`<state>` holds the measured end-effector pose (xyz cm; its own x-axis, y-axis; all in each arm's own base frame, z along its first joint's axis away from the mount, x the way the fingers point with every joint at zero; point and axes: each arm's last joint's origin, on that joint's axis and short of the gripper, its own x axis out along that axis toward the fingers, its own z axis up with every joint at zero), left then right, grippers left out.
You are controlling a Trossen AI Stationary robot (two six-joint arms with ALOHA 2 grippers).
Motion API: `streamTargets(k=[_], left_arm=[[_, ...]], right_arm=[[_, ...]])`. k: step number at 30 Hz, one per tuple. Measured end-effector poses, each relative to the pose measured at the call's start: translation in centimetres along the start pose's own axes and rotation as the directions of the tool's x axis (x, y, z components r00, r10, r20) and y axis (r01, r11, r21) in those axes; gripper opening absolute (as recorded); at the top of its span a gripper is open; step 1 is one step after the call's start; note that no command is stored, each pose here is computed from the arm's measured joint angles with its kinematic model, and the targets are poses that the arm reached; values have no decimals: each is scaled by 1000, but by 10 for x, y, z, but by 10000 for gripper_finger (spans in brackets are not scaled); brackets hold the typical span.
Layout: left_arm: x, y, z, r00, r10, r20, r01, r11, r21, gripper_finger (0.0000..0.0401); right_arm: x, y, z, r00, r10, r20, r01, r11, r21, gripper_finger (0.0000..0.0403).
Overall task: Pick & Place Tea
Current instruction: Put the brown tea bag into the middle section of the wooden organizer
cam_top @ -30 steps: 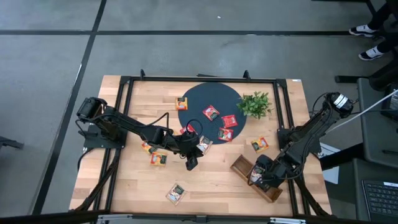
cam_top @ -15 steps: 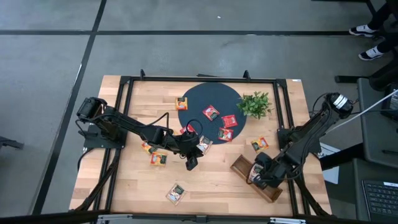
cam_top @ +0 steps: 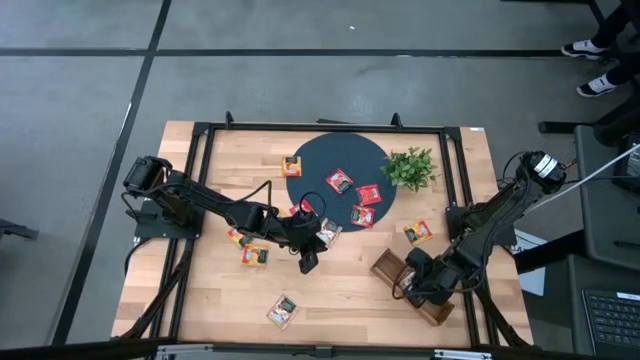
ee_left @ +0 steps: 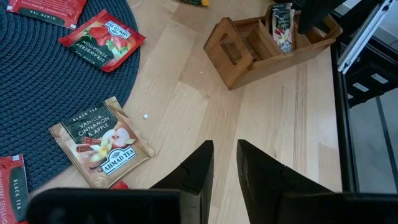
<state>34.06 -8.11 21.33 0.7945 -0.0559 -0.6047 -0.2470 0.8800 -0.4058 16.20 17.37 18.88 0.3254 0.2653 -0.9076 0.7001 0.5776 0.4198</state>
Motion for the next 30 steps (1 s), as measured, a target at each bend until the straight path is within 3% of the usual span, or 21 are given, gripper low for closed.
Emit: streamTargets(k=[8, 14, 20, 25, 30], left_arm=[[0, -1, -4, 993, -71, -91, 73, 997, 11, 68], [-1, 5, -12, 986, -2, -167, 1, 1000, -5, 68], [-1, 8, -9, 993, 71, -98, -74, 997, -26, 68], [3, 20, -5, 987, 130, -92, -140, 984, -110, 59], [17, 36, -4, 981, 144, -133, -158, 982, -104, 32]], right_arm=[[0, 13, 13, 993, 118, 16, -115, 988, -107, 30], [-1, 21, 43, 978, 193, 79, -178, 971, -158, 31], [-5, 25, 82, 955, 280, 99, -256, 945, -203, 36], [-11, 21, 117, 936, 318, 148, -287, 937, -201, 81], [-16, 11, 146, 924, 311, 223, -274, 944, -182, 131]])
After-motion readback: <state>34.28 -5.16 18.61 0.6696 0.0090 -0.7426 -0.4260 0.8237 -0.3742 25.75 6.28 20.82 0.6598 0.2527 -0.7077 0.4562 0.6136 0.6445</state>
